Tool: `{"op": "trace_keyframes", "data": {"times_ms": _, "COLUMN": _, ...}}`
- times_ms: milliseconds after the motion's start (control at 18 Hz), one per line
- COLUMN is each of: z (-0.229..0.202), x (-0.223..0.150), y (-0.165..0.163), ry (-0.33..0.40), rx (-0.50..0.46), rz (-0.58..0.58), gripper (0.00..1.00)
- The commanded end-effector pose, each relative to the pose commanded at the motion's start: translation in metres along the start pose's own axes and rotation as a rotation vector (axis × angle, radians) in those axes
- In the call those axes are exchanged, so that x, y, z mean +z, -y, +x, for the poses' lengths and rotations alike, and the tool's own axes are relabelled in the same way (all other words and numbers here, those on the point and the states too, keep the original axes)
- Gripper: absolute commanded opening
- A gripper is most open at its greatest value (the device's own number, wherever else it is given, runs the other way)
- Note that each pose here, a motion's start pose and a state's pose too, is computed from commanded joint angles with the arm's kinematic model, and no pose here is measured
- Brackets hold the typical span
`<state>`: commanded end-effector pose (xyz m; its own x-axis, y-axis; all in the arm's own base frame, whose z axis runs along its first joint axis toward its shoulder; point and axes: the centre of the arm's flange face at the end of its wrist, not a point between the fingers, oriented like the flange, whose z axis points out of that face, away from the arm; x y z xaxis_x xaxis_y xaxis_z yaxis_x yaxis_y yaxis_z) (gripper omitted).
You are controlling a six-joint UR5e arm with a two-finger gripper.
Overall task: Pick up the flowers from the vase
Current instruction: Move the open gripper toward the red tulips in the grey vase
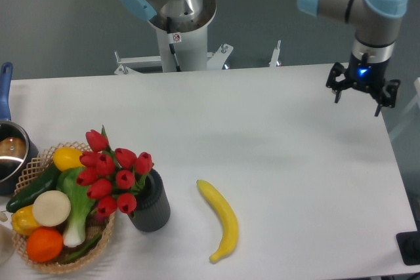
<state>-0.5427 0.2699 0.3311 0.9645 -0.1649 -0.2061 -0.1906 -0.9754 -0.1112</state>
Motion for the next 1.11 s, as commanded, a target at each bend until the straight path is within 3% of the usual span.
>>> {"op": "trace_keyframes", "data": {"times_ms": 222, "z": 0.008, "x": 0.009, "y": 0.009, "ry": -0.013, "rx": 0.020, "rz": 0.013, "gripper": 1.00}}
{"op": "trace_keyframes", "data": {"times_ms": 444, "z": 0.023, "x": 0.020, "y": 0.023, "ry": -0.067, "rx": -0.048, "rz": 0.288, "gripper": 1.00}}
{"op": "trace_keyframes", "data": {"times_ms": 611, "z": 0.033, "x": -0.004, "y": 0.032, "ry": -0.044, "rx": -0.059, "rz": 0.384, "gripper": 1.00}}
{"op": "trace_keyframes", "data": {"times_ms": 722, "z": 0.050, "x": -0.021, "y": 0.057, "ry": -0.049, "rx": -0.035, "rz": 0.491, "gripper": 1.00}}
{"op": "trace_keyframes", "data": {"times_ms": 944, "z": 0.080, "x": -0.028, "y": 0.101, "ry": -0.144, "rx": -0.062, "rz": 0.749, "gripper": 1.00}}
{"op": "trace_keyframes", "data": {"times_ms": 1111, "z": 0.097, "x": -0.030, "y": 0.130, "ry": -0.192, "rx": -0.031, "rz": 0.826, "gripper": 1.00}}
